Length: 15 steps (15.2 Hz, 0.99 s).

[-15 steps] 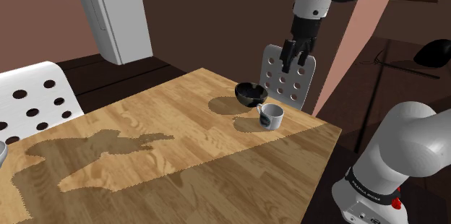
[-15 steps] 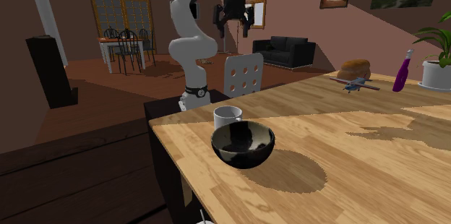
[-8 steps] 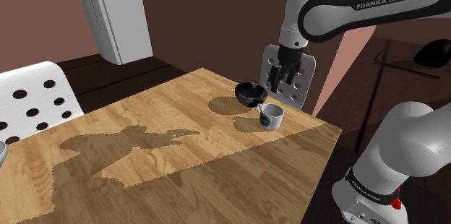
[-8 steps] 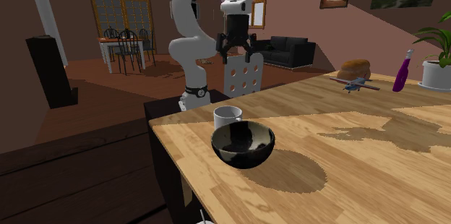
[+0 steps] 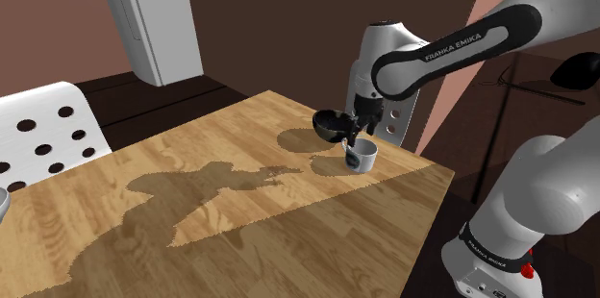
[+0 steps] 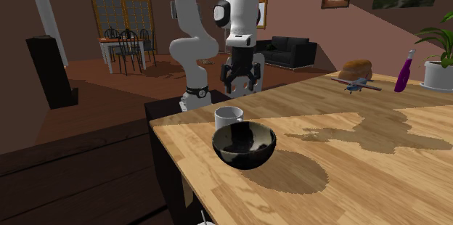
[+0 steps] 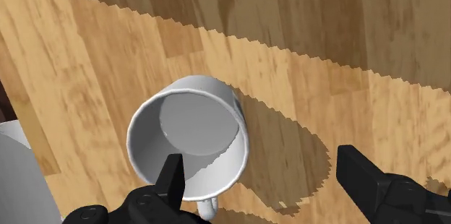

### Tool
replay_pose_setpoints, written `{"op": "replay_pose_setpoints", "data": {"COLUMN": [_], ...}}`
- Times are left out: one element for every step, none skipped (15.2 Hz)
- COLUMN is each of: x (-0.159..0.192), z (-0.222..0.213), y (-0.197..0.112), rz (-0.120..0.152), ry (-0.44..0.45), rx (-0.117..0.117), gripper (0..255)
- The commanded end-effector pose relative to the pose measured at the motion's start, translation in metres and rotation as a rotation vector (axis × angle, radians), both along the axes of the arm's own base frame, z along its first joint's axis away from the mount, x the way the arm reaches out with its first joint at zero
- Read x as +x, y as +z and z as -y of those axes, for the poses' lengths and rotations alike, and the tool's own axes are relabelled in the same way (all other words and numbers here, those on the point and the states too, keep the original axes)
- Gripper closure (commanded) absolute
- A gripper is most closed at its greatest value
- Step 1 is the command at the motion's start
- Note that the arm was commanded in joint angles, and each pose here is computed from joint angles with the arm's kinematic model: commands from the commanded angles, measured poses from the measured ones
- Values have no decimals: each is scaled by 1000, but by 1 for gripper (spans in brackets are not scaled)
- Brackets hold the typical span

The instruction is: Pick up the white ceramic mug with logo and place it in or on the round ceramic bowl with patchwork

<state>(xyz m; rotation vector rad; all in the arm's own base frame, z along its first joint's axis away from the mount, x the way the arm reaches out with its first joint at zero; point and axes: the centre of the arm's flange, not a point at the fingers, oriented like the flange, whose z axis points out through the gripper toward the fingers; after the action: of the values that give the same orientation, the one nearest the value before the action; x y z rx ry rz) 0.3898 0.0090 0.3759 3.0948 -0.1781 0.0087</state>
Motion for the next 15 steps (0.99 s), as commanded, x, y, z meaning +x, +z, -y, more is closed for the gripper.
{"op": "replay_pose_setpoints", "data": {"x": [8, 12, 16, 17, 17, 17, 17, 17, 17, 17, 17, 17, 17, 17, 17], "z": [4, 5, 6, 6, 6, 7, 7, 7, 8, 8, 8, 8, 8, 8, 8], "y": [-26, -39, -51, -56, -62, -67, -72, -78, -83, -88, -96, -96, -96, -96, -96], "rz": [1, 0, -1, -2, -2, -2, -2, -2, -2, -2, -2, -2, -2, -2, -2], "ry": [0, 0, 0, 0, 0, 0, 0, 0, 0, 0, 0, 0, 0, 0, 0], "rx": [-3, -5, -7, -8, -8, -8, -8, -8, -8, -8, -8, -8, -8, -8, -8], "gripper": [0, 0, 0, 0, 0, 0, 0, 0, 0, 0, 0, 0, 0, 0, 0]}}
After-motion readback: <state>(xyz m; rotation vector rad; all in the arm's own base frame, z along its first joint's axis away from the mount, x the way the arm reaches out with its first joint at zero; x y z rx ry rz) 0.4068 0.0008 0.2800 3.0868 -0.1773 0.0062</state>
